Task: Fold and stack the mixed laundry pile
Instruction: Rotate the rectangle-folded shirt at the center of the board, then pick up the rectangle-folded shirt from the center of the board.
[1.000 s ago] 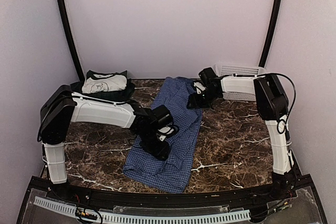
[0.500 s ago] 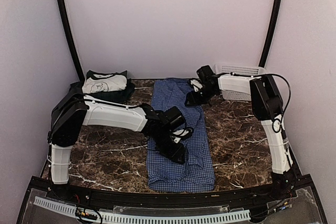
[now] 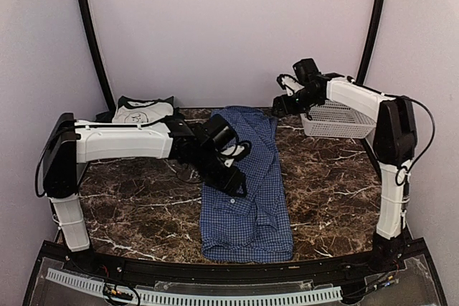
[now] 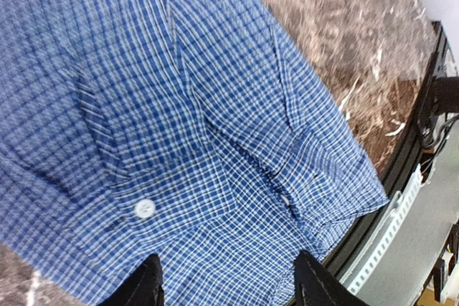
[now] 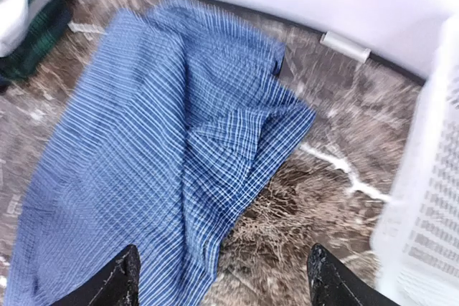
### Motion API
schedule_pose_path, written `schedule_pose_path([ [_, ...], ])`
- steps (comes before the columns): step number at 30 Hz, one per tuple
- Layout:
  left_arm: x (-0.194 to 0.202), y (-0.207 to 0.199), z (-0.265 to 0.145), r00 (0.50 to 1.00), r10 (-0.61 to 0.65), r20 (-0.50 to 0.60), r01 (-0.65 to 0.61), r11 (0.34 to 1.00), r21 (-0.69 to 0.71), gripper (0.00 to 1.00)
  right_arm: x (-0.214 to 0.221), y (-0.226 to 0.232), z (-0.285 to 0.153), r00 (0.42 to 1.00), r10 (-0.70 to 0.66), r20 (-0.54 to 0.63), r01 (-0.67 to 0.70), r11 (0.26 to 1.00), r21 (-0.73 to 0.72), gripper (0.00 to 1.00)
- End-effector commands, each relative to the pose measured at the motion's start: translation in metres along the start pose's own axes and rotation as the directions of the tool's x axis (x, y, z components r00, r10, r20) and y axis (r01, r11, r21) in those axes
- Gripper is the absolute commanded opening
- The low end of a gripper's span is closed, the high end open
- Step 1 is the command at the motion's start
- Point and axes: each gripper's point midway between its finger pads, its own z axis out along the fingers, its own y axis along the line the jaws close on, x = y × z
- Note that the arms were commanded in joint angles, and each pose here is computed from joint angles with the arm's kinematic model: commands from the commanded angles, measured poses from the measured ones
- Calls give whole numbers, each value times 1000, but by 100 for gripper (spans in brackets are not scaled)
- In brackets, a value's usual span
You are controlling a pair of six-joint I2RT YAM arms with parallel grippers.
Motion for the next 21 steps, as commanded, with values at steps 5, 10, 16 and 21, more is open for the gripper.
schedule_pose_path([
  [5, 5, 22, -83, 957, -119, 266, 128, 992, -15, 95, 6, 38, -127, 963, 105, 247, -61, 982, -180, 99],
  [10, 14, 43, -118, 873, -211, 440, 228, 974, 16, 99, 25, 38, -170, 939, 216, 268, -130, 943, -306, 99],
  [16, 54, 40, -92, 898, -322, 301, 296, 946, 131, 99, 117, 95, -179, 953, 302, 22, -257, 846, -467, 94],
  [21, 98, 27, -60, 878, -454, 151, 395, 866, 307, 87, 199, 135, -186, 929, 334, -161, -369, 785, -498, 89],
])
